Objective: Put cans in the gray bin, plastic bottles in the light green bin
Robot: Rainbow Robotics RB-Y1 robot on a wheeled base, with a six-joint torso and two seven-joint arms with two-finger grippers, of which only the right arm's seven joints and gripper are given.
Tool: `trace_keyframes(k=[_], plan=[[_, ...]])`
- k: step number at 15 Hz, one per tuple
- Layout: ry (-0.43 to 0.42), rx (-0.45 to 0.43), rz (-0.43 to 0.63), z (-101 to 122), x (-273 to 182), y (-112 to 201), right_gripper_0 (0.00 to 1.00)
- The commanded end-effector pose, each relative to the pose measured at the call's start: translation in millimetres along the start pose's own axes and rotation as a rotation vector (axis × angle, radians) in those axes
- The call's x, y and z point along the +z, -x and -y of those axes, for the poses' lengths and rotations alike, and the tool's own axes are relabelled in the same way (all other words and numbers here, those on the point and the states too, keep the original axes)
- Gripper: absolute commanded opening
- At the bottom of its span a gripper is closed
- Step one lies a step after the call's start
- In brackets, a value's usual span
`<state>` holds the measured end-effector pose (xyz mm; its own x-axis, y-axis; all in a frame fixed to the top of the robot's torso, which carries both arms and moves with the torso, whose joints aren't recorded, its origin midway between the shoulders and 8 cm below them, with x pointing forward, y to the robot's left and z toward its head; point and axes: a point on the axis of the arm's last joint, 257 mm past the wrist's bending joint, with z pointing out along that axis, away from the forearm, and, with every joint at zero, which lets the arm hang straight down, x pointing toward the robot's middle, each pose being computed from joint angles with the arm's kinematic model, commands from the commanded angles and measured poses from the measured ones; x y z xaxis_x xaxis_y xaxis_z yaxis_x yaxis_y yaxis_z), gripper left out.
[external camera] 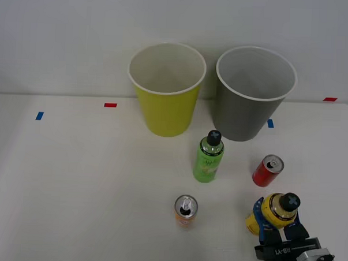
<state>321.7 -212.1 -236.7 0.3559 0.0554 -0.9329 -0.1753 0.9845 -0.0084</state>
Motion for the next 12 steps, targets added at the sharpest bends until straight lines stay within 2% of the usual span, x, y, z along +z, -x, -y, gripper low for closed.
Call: trace_keyframes(k=[1,6,8,9,12], plan=[[-0.015,0.016,0.032,0.0,-4.0,16.2,0.00],[0.026,0.077,0.055,-4.9,13.5,63.5,0.00],[0.034,0.159,0.046,-18.4,40.7,89.9,0.00],[0.023,0.220,0.058,-21.1,55.8,106.5,0.00],[0.018,0.302,0.102,-21.7,84.9,138.7,0.00]])
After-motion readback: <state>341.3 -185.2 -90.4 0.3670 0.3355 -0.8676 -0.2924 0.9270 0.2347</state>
